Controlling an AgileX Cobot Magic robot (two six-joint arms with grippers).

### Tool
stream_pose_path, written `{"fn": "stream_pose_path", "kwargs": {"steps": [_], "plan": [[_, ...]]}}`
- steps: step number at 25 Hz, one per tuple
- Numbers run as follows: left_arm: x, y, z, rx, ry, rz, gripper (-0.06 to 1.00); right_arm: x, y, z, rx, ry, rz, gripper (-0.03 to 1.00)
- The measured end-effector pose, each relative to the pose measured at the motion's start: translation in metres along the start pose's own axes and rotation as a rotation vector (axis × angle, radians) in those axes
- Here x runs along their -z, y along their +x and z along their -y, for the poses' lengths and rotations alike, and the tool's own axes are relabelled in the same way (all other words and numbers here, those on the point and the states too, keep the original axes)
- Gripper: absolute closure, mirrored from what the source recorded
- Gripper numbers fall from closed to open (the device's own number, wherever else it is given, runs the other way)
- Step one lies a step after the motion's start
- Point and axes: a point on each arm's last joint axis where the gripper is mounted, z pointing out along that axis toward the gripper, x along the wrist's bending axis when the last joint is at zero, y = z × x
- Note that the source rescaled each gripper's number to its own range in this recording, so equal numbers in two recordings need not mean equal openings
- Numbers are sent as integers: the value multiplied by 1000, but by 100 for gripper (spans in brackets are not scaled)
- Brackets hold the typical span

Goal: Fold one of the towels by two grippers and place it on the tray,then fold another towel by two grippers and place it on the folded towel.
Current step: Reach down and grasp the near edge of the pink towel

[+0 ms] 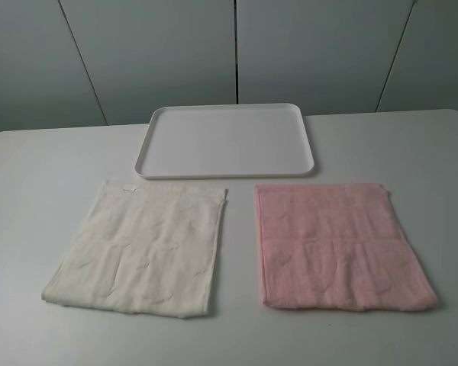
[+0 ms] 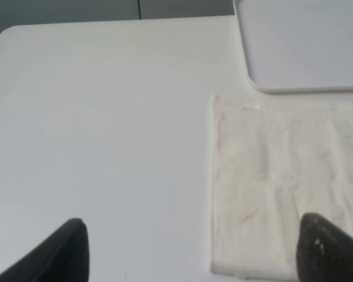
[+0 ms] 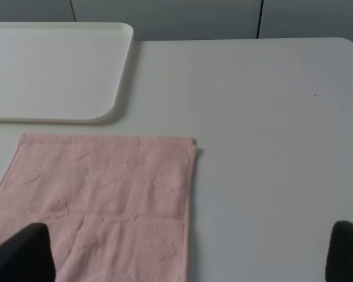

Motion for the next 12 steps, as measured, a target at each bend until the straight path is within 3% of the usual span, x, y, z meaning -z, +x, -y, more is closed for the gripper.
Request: {"fn": "stream_pose_path", "kwargs": {"steps": [12], "plan": [[0,0,0,0,0,0,2,0,0,0,0,0,0,-3]]}}
